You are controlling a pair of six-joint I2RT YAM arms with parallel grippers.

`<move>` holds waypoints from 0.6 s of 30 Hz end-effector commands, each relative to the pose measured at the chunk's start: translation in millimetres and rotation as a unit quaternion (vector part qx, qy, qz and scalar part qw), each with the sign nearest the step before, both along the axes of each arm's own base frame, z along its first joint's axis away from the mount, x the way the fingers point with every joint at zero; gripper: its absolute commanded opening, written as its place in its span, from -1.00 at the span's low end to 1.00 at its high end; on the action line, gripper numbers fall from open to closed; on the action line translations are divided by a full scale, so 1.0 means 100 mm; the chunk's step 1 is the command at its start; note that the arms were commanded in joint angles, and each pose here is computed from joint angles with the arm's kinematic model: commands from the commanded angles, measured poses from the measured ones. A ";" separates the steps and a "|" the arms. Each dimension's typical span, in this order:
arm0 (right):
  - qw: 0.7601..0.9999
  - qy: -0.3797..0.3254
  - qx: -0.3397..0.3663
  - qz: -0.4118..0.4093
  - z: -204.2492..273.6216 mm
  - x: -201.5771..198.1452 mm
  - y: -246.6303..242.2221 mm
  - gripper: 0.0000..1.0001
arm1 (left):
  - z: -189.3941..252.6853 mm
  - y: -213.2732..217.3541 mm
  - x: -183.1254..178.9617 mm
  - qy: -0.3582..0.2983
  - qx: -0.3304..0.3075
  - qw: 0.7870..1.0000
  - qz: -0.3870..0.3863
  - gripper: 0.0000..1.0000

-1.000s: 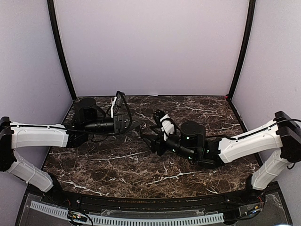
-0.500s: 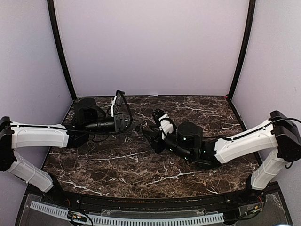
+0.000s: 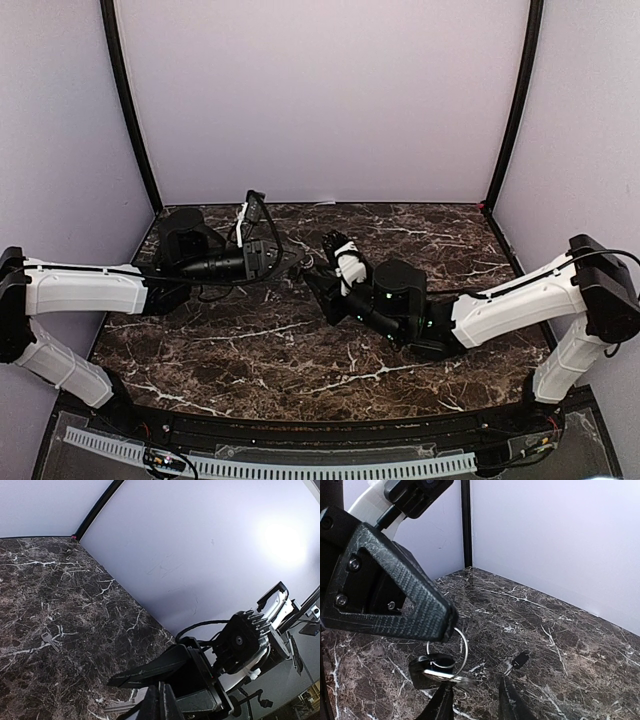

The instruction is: Remove the keys from the keyring

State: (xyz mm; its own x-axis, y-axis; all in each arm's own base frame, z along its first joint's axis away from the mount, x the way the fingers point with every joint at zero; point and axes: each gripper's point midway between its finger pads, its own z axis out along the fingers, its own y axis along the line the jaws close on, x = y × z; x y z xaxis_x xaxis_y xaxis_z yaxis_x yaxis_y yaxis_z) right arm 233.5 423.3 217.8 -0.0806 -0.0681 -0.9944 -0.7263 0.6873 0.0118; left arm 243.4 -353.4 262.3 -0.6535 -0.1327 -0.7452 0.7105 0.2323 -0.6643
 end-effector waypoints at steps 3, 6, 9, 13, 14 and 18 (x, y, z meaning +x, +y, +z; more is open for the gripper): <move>0.999 -0.027 0.021 0.007 0.21 -0.05 0.12 -0.33 | 0.19 -0.04 0.01 -0.017 -0.026 1.000 0.000 -1.00; 0.999 -0.034 0.018 0.011 0.22 -0.07 0.16 -0.27 | 0.20 -0.04 0.02 -0.018 -0.028 0.999 0.002 -1.00; 0.999 -0.039 0.018 0.015 0.23 -0.09 0.18 -0.27 | 0.19 -0.04 0.02 -0.017 -0.029 0.999 0.002 -1.00; 0.999 -0.040 0.021 0.014 0.25 -0.09 0.17 -0.32 | 0.19 -0.05 0.00 -0.016 -0.028 0.999 -0.005 -1.00; 0.999 -0.040 0.021 0.014 0.25 -0.09 0.17 -0.34 | 0.17 -0.06 0.00 -0.016 -0.026 1.000 -0.006 -1.00; 0.999 -0.040 0.023 0.011 0.26 -0.09 0.16 -0.38 | 0.17 -0.05 0.00 -0.017 -0.023 1.000 -0.006 -1.00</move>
